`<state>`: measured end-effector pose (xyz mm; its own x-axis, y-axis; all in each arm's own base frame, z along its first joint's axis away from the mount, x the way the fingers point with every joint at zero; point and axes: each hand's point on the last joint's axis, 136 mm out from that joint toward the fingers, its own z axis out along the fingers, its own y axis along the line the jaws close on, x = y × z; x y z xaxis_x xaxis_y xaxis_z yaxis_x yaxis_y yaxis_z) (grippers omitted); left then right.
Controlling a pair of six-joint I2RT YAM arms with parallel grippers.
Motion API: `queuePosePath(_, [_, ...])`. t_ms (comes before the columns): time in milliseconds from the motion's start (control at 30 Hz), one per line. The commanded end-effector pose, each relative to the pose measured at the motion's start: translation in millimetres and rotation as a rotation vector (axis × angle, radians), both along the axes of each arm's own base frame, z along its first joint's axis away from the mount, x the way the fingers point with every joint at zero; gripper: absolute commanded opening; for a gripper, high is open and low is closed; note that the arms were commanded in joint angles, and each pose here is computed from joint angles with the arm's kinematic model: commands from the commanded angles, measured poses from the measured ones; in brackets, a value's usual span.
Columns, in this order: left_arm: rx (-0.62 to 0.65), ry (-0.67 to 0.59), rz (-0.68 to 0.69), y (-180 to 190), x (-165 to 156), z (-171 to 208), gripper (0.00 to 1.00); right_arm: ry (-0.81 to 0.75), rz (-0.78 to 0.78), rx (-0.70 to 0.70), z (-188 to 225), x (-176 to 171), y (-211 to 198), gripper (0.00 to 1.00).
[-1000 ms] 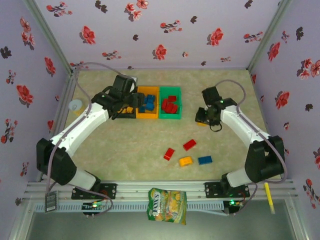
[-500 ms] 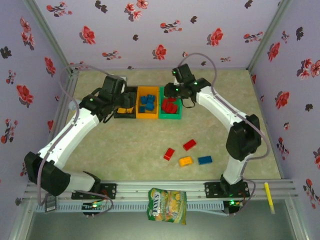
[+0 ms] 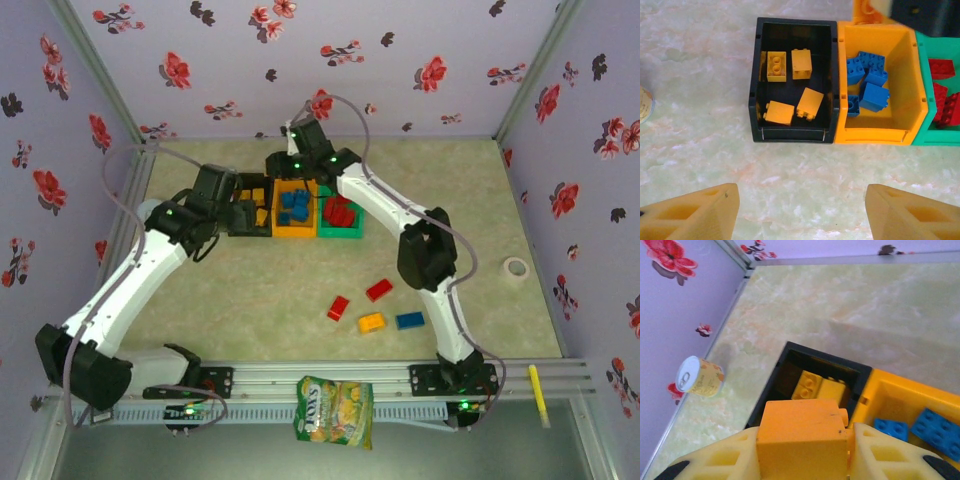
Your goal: Sort the legos into containers by color
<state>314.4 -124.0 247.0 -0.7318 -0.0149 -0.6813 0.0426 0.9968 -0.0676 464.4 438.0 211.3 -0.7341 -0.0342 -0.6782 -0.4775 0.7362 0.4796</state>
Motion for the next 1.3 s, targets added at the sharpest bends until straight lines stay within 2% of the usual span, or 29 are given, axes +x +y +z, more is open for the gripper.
queuePosePath(0, [0.018, 0.004, 0.047, 14.3, -8.2, 1.2, 0.68, -0.033, 0.045, 0.057, 5.9, 5.7, 26.1, 0.31])
queuePosePath(133, [0.025, 0.002, 0.051, 18.2, -11.8, 2.5, 0.68, -0.01, 0.062, 0.076, -7.4, 10.9, 43.2, 0.38])
queuePosePath(267, [0.03, 0.005, 0.052, 20.0, -13.4, 2.1, 0.68, 0.011, 0.076, 0.079, -11.0, 12.3, 49.7, 0.55])
queuePosePath(367, [0.03, 0.009, 0.05, 19.2, -13.3, 1.4, 0.68, 0.001, 0.077, 0.065, -5.6, 10.1, 46.3, 0.61])
queuePosePath(633, [0.024, 0.024, 0.041, 17.4, -14.7, -2.7, 0.69, -0.048, 0.052, 0.013, 26.2, -1.5, 18.1, 0.63])
queuePosePath(800, [-0.004, 0.067, 0.008, 8.0, -17.7, -16.2, 0.69, -0.067, -0.008, -0.033, 41.1, -13.0, -21.3, 0.64])
queuePosePath(967, [-0.062, 0.126, -0.044, -13.0, -27.4, -40.2, 0.69, -0.055, -0.11, -0.064, 53.0, -20.1, -82.7, 0.64])
queuePosePath(1267, [-0.13, 0.28, -0.231, -100.0, -64.0, -93.3, 0.68, -0.03, -0.309, -0.105, 57.0, -34.5, -188.0, 0.65])
